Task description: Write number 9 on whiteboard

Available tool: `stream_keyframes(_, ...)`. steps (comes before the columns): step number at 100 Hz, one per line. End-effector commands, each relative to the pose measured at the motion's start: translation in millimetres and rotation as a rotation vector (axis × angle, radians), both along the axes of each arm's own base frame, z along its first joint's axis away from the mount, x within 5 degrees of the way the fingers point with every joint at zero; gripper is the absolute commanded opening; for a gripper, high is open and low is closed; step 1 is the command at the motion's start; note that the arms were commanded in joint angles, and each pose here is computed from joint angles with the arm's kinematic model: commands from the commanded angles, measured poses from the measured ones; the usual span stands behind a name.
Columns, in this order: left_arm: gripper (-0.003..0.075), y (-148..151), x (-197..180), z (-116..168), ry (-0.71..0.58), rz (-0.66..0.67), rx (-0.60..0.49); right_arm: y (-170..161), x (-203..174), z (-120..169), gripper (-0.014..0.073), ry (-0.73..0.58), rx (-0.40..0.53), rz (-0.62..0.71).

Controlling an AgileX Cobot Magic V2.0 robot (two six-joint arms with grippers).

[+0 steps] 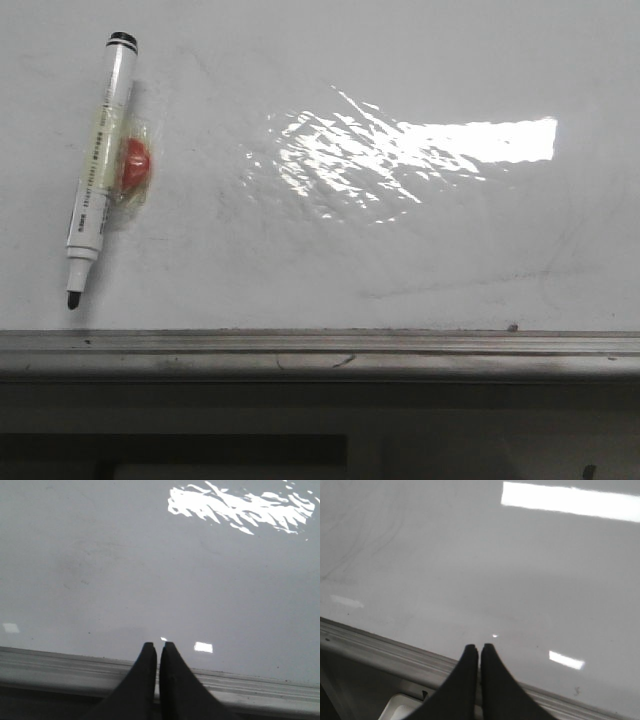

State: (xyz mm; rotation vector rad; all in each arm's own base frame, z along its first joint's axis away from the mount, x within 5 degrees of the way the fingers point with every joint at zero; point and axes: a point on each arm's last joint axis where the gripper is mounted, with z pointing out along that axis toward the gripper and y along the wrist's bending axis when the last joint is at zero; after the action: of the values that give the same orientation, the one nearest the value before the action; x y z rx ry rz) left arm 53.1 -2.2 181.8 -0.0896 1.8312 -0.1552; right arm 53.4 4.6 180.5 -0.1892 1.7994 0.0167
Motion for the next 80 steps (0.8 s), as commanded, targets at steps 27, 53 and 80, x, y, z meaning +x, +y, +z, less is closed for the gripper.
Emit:
stream_keyframes(27, -0.0020, -0.3, -0.6, -2.1, -0.038, 0.002, -0.023, 0.0, 0.3, -6.6, -0.0041, -0.010, -0.001, -0.002)
stream_keyframes(53, -0.0020, -0.3, -0.6, -2.1, -0.038, 0.002, -0.023, 0.0, 0.2, -6.7, -0.0041, -0.008, -0.001, -0.002)
stream_keyframes(80, -0.0020, 0.0, -0.6, -2.1, -0.039, 0.003, -0.013, 0.0, 0.4, -6.0, -0.0041, -0.017, -0.005, -0.001)
